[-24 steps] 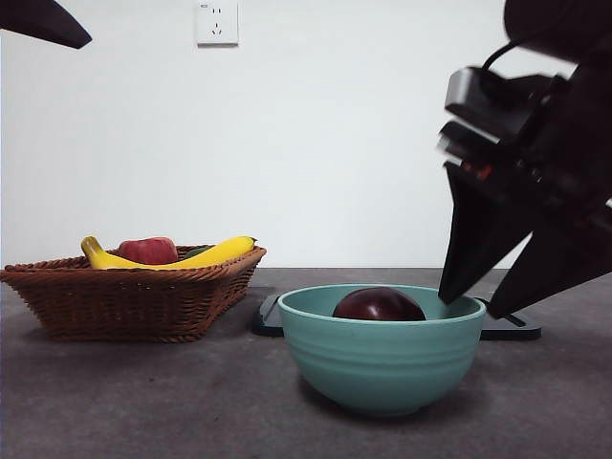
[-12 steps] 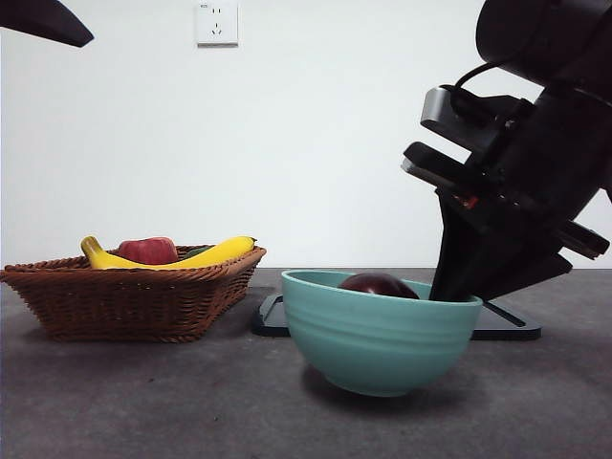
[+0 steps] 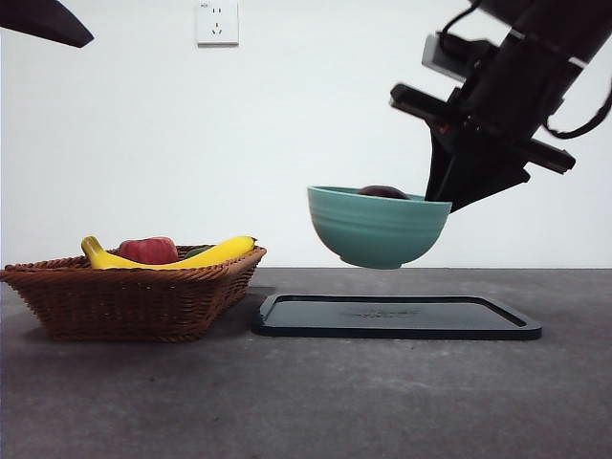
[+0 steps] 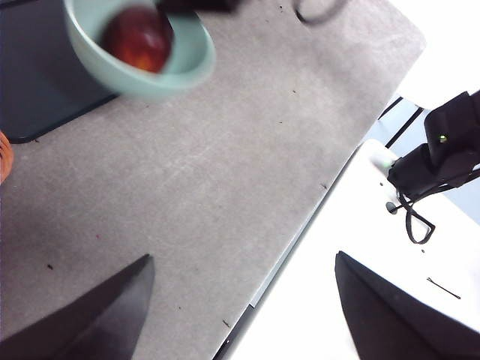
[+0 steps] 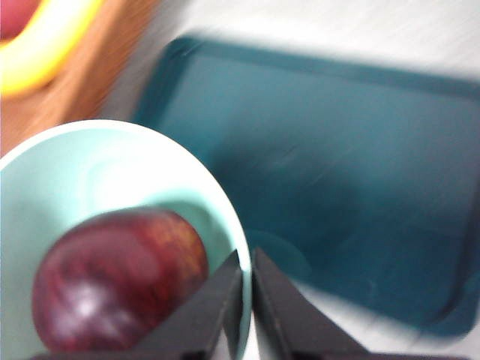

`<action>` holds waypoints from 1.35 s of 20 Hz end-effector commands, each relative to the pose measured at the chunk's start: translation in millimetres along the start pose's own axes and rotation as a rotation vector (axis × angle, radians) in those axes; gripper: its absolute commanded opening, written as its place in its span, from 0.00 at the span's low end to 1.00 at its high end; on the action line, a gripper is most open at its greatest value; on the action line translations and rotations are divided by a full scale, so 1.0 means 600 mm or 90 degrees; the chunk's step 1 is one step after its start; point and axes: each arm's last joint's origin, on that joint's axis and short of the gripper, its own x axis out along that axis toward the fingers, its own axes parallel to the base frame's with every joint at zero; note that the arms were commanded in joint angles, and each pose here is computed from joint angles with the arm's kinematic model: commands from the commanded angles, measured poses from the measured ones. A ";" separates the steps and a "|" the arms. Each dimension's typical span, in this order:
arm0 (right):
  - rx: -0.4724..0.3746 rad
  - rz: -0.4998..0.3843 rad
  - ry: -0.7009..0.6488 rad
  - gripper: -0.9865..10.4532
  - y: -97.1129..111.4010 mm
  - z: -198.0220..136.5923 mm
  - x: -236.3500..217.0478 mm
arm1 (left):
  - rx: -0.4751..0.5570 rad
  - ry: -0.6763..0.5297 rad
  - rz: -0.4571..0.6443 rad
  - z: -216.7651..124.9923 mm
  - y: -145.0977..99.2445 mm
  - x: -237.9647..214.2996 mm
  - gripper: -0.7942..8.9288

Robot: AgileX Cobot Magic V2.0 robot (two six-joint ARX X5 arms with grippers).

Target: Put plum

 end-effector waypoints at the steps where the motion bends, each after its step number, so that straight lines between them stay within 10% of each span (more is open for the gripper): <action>1: -0.016 -0.008 0.004 0.09 -0.004 0.035 0.027 | 0.010 -0.005 -0.002 0.005 -0.002 0.000 0.47; 12: 0.003 -0.045 0.058 0.09 -0.050 0.076 0.146 | 0.009 -0.003 -0.002 0.004 -0.002 0.000 0.47; 27: -0.003 -0.040 -0.008 0.28 -0.039 0.106 0.070 | 0.010 -0.006 -0.002 0.005 -0.002 0.000 0.47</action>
